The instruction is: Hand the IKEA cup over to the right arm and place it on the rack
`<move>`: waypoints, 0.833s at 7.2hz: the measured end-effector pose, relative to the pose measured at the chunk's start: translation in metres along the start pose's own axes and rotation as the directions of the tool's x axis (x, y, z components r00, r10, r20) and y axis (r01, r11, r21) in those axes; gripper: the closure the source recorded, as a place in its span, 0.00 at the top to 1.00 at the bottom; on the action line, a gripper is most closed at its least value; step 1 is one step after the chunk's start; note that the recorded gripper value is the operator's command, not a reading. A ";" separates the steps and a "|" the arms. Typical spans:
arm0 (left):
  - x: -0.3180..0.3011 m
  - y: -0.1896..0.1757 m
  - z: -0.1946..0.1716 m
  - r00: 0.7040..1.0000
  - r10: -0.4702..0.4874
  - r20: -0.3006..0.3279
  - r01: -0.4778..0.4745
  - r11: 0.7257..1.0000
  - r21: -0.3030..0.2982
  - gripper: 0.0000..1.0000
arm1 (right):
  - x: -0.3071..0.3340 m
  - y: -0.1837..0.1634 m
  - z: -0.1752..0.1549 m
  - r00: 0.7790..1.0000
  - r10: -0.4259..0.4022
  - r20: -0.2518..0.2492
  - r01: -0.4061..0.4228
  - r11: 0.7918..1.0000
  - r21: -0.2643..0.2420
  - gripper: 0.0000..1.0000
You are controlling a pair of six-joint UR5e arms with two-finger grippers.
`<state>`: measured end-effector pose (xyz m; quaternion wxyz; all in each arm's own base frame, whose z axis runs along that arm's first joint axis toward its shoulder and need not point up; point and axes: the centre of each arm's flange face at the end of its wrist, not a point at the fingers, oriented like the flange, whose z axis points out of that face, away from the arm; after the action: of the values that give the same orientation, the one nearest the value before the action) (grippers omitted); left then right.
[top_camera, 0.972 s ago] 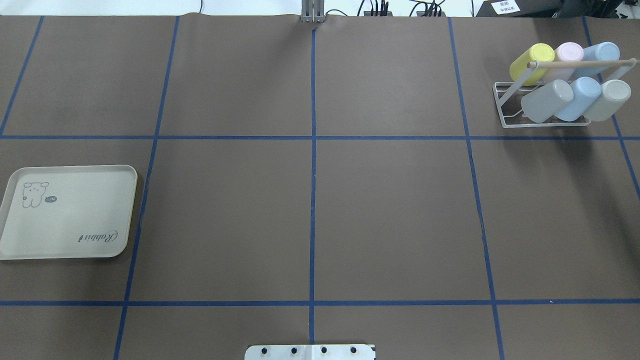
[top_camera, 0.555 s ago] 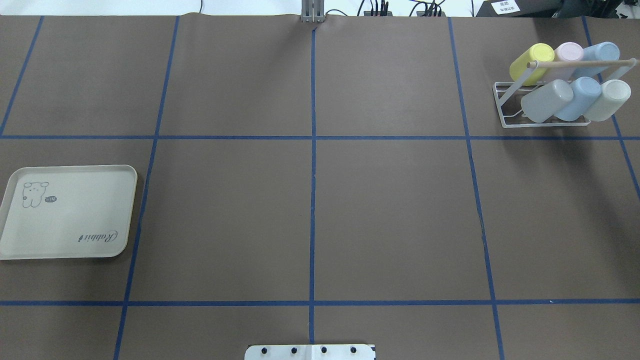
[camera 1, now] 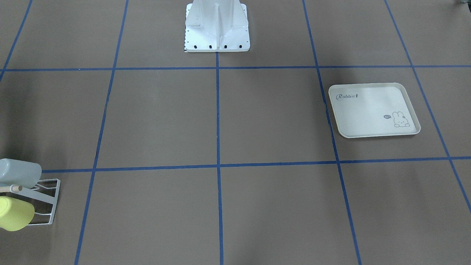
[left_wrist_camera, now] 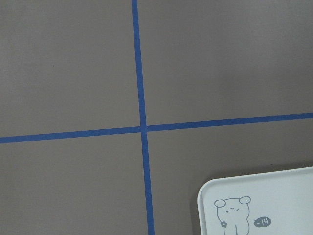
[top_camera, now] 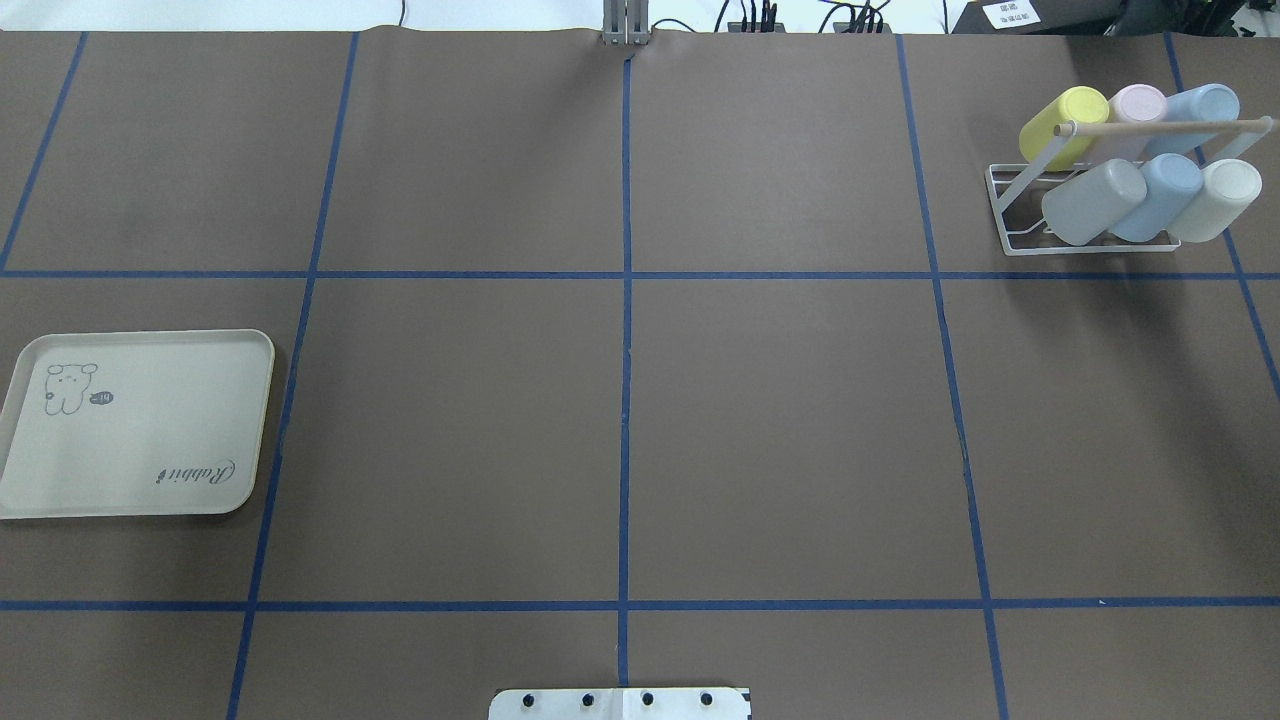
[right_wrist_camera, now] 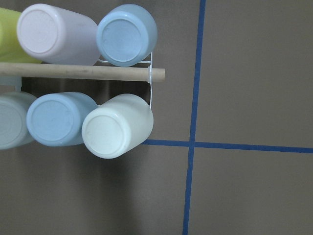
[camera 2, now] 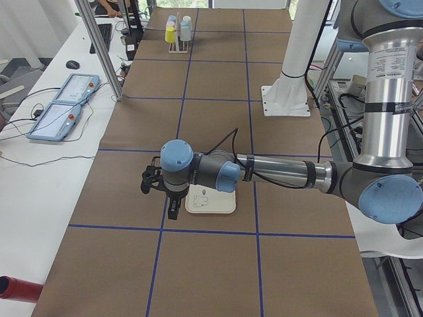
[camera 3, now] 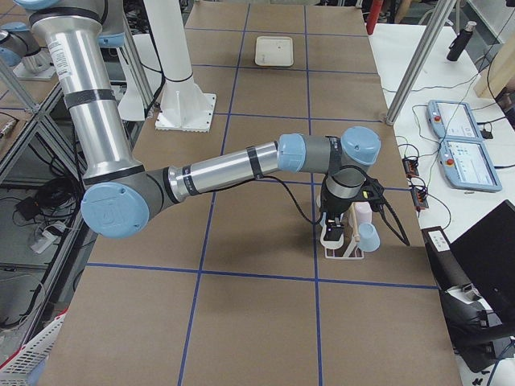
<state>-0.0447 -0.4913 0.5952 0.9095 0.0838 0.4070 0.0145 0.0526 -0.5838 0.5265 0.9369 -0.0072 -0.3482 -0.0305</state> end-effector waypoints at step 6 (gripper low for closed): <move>0.019 -0.010 -0.006 0.997 0.015 -0.070 -0.015 1.000 -0.002 1.00 | -0.015 -0.004 -0.010 0.999 -0.027 0.037 0.026 0.999 0.022 1.00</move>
<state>-0.0366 -0.4985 0.5759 0.8946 0.0849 0.4380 0.0248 0.0476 -0.5874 0.5085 0.9298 0.0070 -0.3659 -0.0388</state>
